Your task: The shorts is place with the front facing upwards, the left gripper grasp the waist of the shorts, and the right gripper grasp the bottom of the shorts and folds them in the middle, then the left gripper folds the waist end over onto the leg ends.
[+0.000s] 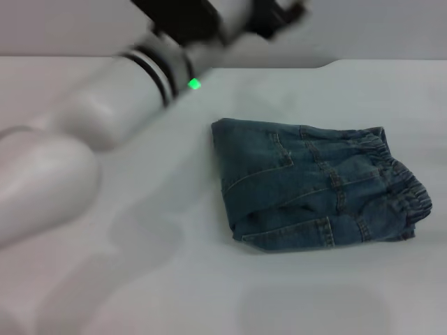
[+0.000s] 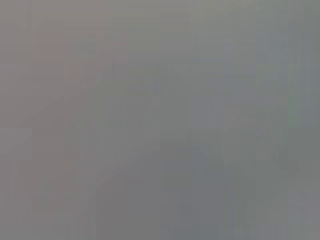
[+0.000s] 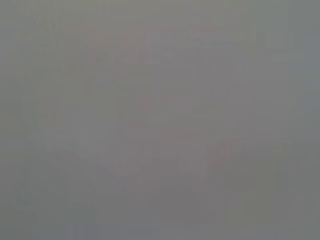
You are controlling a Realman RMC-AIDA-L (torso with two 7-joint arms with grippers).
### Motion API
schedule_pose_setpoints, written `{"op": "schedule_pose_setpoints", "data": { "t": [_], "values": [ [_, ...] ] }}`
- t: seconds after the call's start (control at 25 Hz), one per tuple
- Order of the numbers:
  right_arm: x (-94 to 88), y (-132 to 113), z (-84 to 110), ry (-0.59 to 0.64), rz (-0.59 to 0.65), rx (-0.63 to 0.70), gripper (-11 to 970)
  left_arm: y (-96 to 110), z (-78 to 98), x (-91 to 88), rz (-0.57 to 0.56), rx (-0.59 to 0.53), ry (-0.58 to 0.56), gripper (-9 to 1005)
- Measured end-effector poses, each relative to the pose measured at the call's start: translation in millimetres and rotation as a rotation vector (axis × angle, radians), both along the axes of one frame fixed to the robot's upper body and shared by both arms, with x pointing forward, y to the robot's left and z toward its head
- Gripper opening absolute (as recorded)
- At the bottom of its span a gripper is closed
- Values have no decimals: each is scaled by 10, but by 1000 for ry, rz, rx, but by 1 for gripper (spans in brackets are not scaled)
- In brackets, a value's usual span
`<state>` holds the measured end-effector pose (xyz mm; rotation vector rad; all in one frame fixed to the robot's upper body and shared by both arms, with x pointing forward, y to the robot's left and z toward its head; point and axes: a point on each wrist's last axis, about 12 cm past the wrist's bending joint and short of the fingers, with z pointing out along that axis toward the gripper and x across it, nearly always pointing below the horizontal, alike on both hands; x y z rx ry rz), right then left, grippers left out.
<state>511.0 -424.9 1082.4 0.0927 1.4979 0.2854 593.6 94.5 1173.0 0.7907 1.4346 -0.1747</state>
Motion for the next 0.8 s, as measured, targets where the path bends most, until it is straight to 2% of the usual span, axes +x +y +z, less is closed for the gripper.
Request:
{"op": "schedule_pose_setpoints", "data": {
  "t": [0.08,0.12,0.16,0.2,0.24,0.28,0.44,0.64,0.8],
  "values": [
    [-11,-10,-5,-4,-13,-19,382,0,0,0,0,0,0,844],
    [-18,-19,-9,-5,-22,-27,382,93,11,83,43,-64,38,844],
    [-27,-26,-16,-7,-34,-38,382,287,14,220,129,-185,89,844],
    [-35,-33,-22,-9,-44,-43,382,407,13,275,181,-272,98,844],
    [-45,-40,-28,-12,-55,-49,381,425,11,280,188,-282,98,844],
    [-52,-50,-30,-14,-65,-54,381,513,2,302,224,-354,96,844],
    [-77,-76,-42,-18,-91,-64,381,667,-3,323,266,-475,74,844],
    [-105,-110,-63,-28,-132,-93,381,744,-39,328,302,-554,46,844],
    [-118,-118,-89,-33,-158,-108,381,720,-132,302,289,-491,-28,844]
  ]
}}
